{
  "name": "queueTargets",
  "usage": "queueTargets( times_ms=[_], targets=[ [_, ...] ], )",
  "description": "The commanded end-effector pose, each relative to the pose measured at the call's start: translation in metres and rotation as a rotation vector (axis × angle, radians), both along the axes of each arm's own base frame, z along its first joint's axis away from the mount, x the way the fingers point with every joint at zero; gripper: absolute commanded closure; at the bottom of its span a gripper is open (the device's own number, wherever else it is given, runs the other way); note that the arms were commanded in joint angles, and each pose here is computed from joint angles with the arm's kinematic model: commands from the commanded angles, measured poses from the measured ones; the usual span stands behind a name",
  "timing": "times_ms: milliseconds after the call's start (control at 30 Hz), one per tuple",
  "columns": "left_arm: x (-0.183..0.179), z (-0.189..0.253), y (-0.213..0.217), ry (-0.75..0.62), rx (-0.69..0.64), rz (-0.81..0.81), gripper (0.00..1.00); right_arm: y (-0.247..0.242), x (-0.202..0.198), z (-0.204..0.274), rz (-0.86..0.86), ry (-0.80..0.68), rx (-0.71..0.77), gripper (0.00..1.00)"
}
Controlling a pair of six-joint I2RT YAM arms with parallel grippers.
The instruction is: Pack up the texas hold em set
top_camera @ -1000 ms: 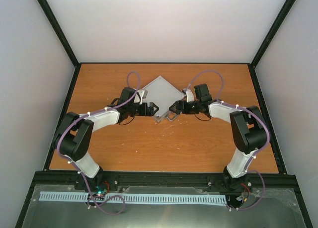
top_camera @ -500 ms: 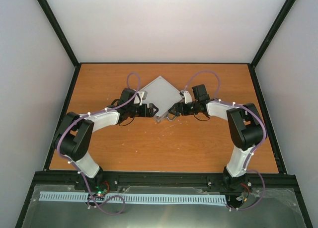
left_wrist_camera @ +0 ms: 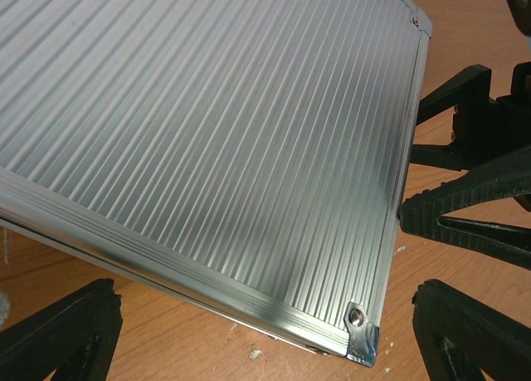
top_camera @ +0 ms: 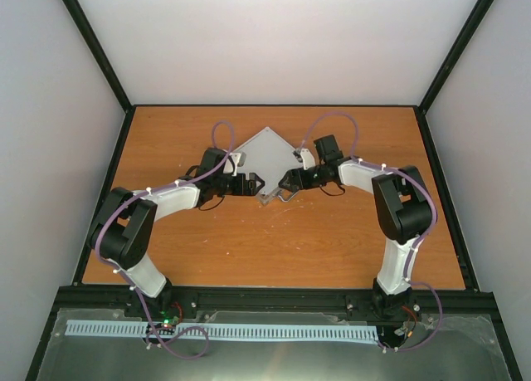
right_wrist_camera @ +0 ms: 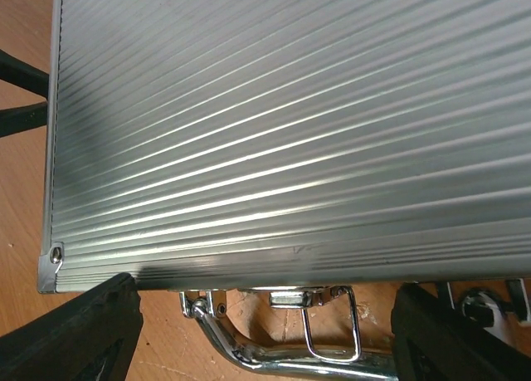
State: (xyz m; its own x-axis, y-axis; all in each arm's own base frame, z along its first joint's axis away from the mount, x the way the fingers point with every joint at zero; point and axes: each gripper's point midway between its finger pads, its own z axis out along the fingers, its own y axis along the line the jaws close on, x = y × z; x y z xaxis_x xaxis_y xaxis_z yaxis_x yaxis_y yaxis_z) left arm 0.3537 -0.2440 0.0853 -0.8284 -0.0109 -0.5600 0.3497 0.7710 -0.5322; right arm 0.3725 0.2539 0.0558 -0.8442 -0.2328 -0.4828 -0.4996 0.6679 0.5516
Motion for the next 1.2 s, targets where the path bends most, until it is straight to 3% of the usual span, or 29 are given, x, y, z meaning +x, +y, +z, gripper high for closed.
queueTargets(
  times_ms=[0, 233, 767, 1167],
  targets=[
    [0.001, 0.012, -0.007, -0.048, -0.019, -0.026, 0.03, -0.005, 0.000, -0.021, 0.012, 0.003, -0.105, 0.18],
    [0.001, 0.012, -0.006, -0.052, -0.020, -0.028, 0.03, -0.005, -0.019, -0.028, 0.032, 0.039, -0.121, 0.18],
    [0.000, 0.013, -0.007, -0.059, -0.023, -0.032, 0.03, -0.011, -0.020, -0.029, 0.024, 0.007, -0.149, 0.16],
    [0.000, 0.013, -0.006, -0.060, -0.023, -0.031, 0.03, 0.009, -0.037, -0.014, 0.128, 0.067, -0.014, 0.14]
  ],
)
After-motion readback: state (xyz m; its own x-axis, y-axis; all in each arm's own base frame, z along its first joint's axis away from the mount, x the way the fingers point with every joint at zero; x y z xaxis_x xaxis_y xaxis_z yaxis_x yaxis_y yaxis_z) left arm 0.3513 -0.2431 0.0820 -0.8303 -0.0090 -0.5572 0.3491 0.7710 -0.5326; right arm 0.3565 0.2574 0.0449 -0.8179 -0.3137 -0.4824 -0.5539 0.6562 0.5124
